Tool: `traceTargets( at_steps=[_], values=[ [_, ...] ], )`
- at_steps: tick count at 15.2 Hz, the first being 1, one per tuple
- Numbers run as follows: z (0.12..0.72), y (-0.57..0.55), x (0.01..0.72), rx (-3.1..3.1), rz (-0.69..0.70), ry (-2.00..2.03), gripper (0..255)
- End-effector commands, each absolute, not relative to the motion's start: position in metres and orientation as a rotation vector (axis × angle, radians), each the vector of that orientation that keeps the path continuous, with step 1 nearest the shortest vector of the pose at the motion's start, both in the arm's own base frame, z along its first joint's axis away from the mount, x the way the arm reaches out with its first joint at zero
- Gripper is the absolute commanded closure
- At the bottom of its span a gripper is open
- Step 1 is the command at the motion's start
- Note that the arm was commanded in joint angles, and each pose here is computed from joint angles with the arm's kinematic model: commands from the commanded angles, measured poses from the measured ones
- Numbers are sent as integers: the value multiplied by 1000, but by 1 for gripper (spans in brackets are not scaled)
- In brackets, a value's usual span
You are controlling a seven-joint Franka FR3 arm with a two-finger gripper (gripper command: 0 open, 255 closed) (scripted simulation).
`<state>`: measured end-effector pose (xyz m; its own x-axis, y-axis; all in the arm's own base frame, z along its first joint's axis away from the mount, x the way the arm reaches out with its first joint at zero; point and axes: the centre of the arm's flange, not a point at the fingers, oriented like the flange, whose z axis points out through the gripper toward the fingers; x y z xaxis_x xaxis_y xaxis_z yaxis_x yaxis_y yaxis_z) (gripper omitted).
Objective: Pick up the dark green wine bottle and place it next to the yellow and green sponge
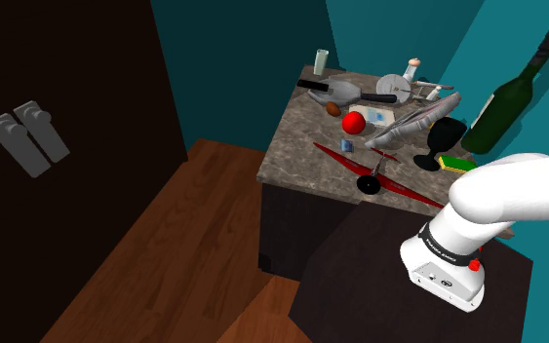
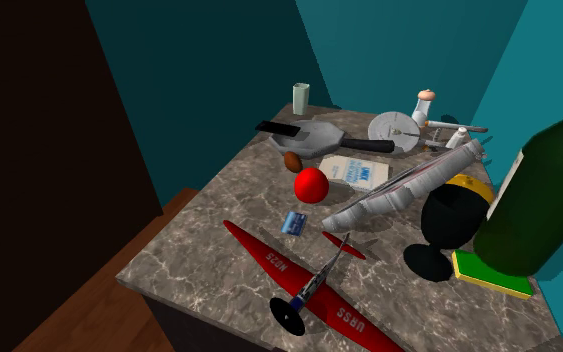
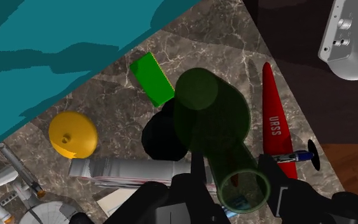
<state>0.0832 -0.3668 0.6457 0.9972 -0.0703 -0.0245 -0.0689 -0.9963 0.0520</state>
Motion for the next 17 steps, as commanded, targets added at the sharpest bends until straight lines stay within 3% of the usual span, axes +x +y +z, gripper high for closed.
traceTargets(
  at_steps=[1,17],
  values=[
    [635,-366,83,3088,-40,-108,255],
    [551,-366,83,3088,-40,-108,255]
  ],
)
